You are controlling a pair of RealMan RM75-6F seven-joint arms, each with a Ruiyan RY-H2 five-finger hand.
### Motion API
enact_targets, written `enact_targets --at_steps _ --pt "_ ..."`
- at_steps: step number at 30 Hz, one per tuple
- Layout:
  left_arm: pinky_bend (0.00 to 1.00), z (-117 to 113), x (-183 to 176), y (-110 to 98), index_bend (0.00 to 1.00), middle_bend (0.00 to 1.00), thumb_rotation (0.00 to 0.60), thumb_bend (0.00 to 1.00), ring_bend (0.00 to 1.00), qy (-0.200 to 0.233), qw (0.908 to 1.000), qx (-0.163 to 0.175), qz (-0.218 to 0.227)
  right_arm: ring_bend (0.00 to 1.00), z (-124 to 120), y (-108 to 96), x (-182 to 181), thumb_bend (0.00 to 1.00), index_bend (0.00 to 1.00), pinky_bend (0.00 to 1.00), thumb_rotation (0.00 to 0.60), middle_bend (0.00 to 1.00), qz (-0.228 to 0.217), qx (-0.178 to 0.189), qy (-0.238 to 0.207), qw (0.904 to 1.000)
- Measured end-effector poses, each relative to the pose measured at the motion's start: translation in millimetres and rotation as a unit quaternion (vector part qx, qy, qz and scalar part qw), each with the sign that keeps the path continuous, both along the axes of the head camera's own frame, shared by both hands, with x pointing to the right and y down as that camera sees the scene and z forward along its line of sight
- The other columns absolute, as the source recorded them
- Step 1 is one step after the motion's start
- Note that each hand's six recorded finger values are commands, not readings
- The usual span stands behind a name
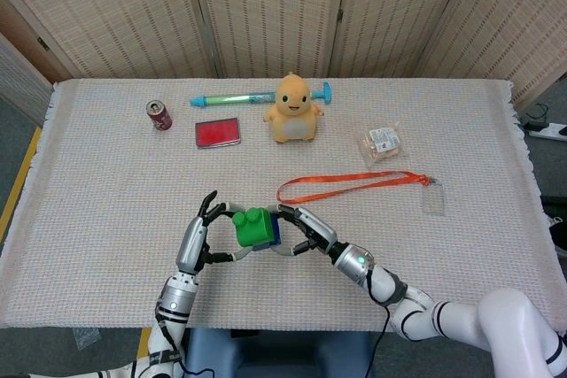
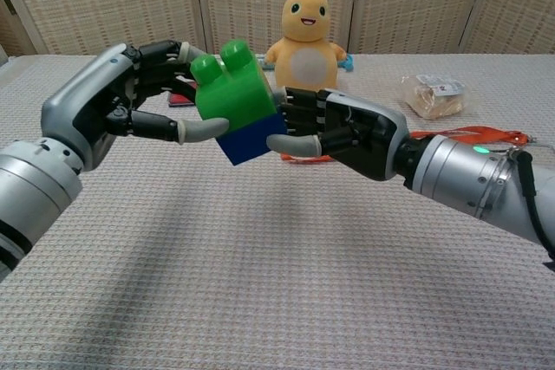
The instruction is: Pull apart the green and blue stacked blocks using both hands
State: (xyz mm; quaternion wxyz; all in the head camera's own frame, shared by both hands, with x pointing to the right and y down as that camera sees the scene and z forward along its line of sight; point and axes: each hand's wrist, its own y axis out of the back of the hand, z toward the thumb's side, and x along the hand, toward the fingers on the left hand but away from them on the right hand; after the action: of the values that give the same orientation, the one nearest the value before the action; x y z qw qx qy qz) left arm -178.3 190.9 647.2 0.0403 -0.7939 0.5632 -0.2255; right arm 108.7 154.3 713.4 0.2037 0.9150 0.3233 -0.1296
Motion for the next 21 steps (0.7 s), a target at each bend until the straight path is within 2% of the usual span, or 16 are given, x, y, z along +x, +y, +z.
enact_targets --at_steps 6,15,21 --pt "0.0 -2 2 -3 0.69 0.87 0.6 0.6 0.42 0.009 1.0 0.005 0.001 0.31 8 2 3 0.36 0.64 0.04 0.6 0.35 -0.001 0.007 0.024 0.9997" --pt "0.0 -8 3 -12 0.69 0.87 0.6 0.6 0.42 0.031 0.9993 0.021 -0.002 0.31 22 9 17 0.36 0.66 0.04 0.6 0.36 0.0 0.014 0.055 0.9984" --pt "0.0 -6 -6 -12 0.69 0.87 0.6 0.6 0.41 0.015 0.9995 0.026 0.008 0.32 18 4 22 0.36 0.66 0.04 0.6 0.37 -0.009 0.05 0.073 0.996"
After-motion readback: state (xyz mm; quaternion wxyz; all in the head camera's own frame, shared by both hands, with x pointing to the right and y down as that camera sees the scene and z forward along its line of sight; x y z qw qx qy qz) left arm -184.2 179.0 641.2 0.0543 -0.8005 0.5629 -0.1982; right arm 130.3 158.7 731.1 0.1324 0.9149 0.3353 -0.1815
